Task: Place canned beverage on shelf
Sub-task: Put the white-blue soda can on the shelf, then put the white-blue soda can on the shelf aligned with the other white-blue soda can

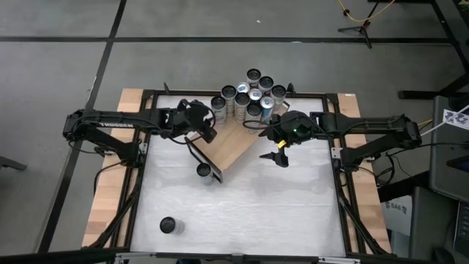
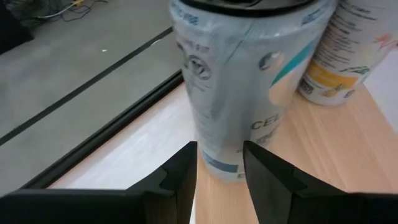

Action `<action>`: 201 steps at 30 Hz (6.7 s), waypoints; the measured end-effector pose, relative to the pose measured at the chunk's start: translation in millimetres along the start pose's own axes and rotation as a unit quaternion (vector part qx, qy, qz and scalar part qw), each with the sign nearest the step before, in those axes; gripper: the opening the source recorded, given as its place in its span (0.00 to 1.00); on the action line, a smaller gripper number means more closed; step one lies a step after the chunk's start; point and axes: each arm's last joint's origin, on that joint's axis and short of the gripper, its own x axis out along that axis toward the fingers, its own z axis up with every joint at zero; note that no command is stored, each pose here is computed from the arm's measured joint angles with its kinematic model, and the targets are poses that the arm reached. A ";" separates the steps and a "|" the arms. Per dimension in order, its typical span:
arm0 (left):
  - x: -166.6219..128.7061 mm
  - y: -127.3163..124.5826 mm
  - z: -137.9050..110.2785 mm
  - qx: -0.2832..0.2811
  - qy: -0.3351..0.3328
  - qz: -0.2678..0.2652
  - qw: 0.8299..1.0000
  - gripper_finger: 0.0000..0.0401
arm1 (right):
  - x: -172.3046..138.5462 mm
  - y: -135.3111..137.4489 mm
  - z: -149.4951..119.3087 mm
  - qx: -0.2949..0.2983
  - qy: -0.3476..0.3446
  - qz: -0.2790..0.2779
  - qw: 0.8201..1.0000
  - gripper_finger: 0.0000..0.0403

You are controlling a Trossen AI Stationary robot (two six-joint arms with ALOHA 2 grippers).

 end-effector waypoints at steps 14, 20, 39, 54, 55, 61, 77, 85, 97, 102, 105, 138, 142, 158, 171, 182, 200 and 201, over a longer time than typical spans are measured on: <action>-44.2 -8.1 -1.3 -0.022 -0.006 -0.139 0.990 0.31 | 0.0 0.0 0.0 0.000 0.000 0.000 1.000 0.96; -76.4 -18.5 -9.1 -0.066 0.062 -0.307 0.947 0.31 | 0.1 0.0 -0.1 0.000 0.000 0.000 1.000 0.96; -109.8 -42.1 -30.5 -0.097 0.171 -0.419 0.887 0.47 | 0.0 0.0 0.0 0.000 0.000 0.000 1.000 0.96; -115.3 -43.6 -39.4 -0.073 0.185 -0.408 0.891 0.94 | 0.0 0.0 0.0 0.000 0.000 0.000 1.000 0.96; -115.5 -43.7 -39.6 -0.076 0.190 -0.411 0.888 0.95 | 0.0 0.0 0.0 0.000 0.000 0.000 1.000 0.96; -124.8 -48.2 -45.6 -0.087 0.211 -0.421 0.878 0.95 | 0.0 0.0 0.0 0.000 0.000 0.000 1.000 0.96; -172.4 -70.8 -104.7 -0.177 0.391 -0.341 0.837 0.95 | 0.0 0.0 0.0 0.000 0.000 0.000 1.000 0.96; -184.1 -83.7 -134.3 -0.192 0.456 -0.277 0.824 0.95 | -0.1 0.0 0.0 0.000 0.000 0.000 1.000 0.96; -183.5 -96.0 -153.8 -0.193 0.470 -0.232 0.830 0.95 | -0.1 0.0 0.1 0.000 0.000 0.000 1.000 0.96; -182.9 -97.4 -155.1 -0.195 0.471 -0.228 0.830 0.95 | -0.1 0.0 0.0 0.000 0.000 0.000 1.000 0.96; -182.4 -97.4 -154.7 -0.200 0.463 -0.227 0.833 0.95 | -0.1 0.0 0.1 0.000 0.000 0.000 1.000 0.96; -172.2 -115.0 -173.4 -0.183 0.465 -0.194 0.844 0.95 | -0.1 0.0 0.1 0.000 0.000 0.000 1.000 0.96; -172.2 -115.1 -173.4 -0.183 0.465 -0.194 0.844 0.95 | -0.1 0.0 0.1 0.000 0.000 0.000 1.000 0.96; -172.2 -115.1 -173.3 -0.184 0.461 -0.195 0.846 0.95 | -0.1 0.0 0.1 0.000 0.000 0.000 1.000 0.96; -171.9 -113.7 -174.0 -0.183 0.464 -0.186 0.846 0.95 | -0.1 0.0 0.0 0.000 0.000 0.000 1.000 0.96; -170.7 -112.5 -173.4 -0.191 0.463 -0.175 0.848 0.88 | 0.0 0.0 -0.1 0.000 0.000 0.000 1.000 0.96; -155.0 -111.0 -164.3 -0.212 0.492 -0.138 0.833 0.85 | -0.1 0.0 0.0 0.000 0.000 0.000 1.000 0.96; -154.6 -111.0 -164.0 -0.213 0.492 -0.137 0.833 0.85 | -0.1 0.0 0.0 0.000 0.000 0.000 1.000 0.96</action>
